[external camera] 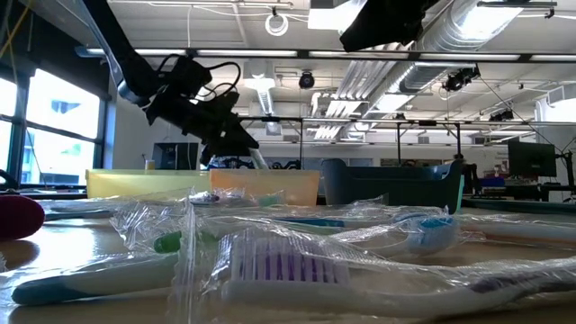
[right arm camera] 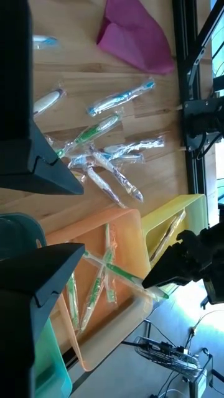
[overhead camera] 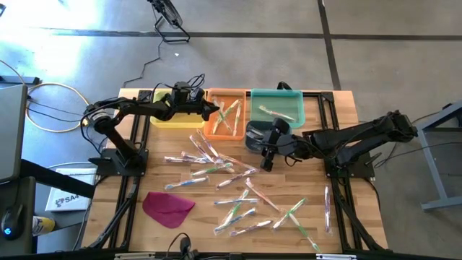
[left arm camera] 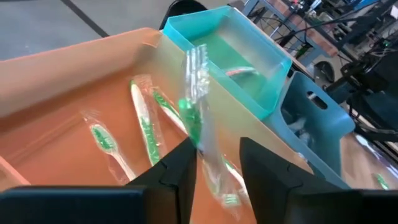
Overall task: Pick & Place Toothbrushes
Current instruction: Put the green toothbrush into the orange bin, then put the orange toothbrush into the blue bin
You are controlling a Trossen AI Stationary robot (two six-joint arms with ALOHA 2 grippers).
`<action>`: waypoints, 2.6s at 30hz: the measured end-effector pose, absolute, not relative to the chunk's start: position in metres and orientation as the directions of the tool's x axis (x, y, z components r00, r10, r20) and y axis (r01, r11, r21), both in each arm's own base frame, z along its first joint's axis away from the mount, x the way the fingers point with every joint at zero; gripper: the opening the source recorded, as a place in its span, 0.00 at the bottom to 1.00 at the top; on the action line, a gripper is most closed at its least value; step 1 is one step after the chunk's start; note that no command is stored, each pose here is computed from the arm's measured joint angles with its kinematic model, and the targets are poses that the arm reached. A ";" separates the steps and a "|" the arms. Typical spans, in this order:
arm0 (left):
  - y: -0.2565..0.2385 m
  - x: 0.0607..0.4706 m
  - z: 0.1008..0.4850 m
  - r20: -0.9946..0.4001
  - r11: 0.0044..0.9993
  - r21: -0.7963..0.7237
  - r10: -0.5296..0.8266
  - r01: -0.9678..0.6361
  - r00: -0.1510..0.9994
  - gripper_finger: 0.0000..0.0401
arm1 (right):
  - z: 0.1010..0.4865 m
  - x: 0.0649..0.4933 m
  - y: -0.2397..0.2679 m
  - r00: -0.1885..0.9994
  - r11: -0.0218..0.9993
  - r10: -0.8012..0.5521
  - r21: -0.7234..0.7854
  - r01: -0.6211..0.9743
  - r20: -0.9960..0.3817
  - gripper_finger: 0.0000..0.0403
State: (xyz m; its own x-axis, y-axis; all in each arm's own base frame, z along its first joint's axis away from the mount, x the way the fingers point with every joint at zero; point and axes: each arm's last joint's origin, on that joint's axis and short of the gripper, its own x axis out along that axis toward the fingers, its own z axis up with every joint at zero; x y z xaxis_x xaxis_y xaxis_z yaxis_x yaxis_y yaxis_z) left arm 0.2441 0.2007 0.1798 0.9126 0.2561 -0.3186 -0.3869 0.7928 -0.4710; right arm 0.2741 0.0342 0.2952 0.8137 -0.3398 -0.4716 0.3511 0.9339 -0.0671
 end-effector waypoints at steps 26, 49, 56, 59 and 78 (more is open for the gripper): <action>0.189 0.270 0.191 -0.509 0.769 -0.057 0.526 -0.636 0.682 0.32 | 0.295 0.274 0.034 0.814 0.934 -0.340 -0.067 0.352 -0.471 0.32; 0.185 0.289 0.217 -0.467 0.796 0.012 0.539 -0.605 0.701 0.32 | 0.295 0.274 0.034 0.813 0.931 -0.340 -0.046 0.362 -0.472 0.32; 0.185 0.289 0.216 -0.470 0.792 -0.015 0.533 -0.610 0.704 0.32 | 0.295 0.274 0.034 0.813 0.931 -0.340 -0.048 0.362 -0.472 0.32; 0.184 0.289 0.216 -0.471 0.793 -0.014 0.532 -0.610 0.703 0.32 | 0.295 0.274 0.034 0.813 0.931 -0.340 -0.048 0.362 -0.472 0.32; 0.179 0.291 0.215 -0.483 0.898 -0.065 0.352 -0.434 0.801 0.01 | 0.295 0.274 0.034 0.812 0.930 -0.343 -0.049 0.364 -0.472 0.32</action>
State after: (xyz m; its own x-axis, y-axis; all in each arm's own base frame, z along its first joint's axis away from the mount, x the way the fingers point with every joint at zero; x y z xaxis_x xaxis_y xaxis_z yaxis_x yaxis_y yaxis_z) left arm 0.2911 0.1790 0.2149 0.8013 0.3524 -0.4834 -0.4343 0.8984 -0.0650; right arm 0.2741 0.0341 0.2951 0.8124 -0.3427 -0.4718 0.3639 0.9301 -0.0492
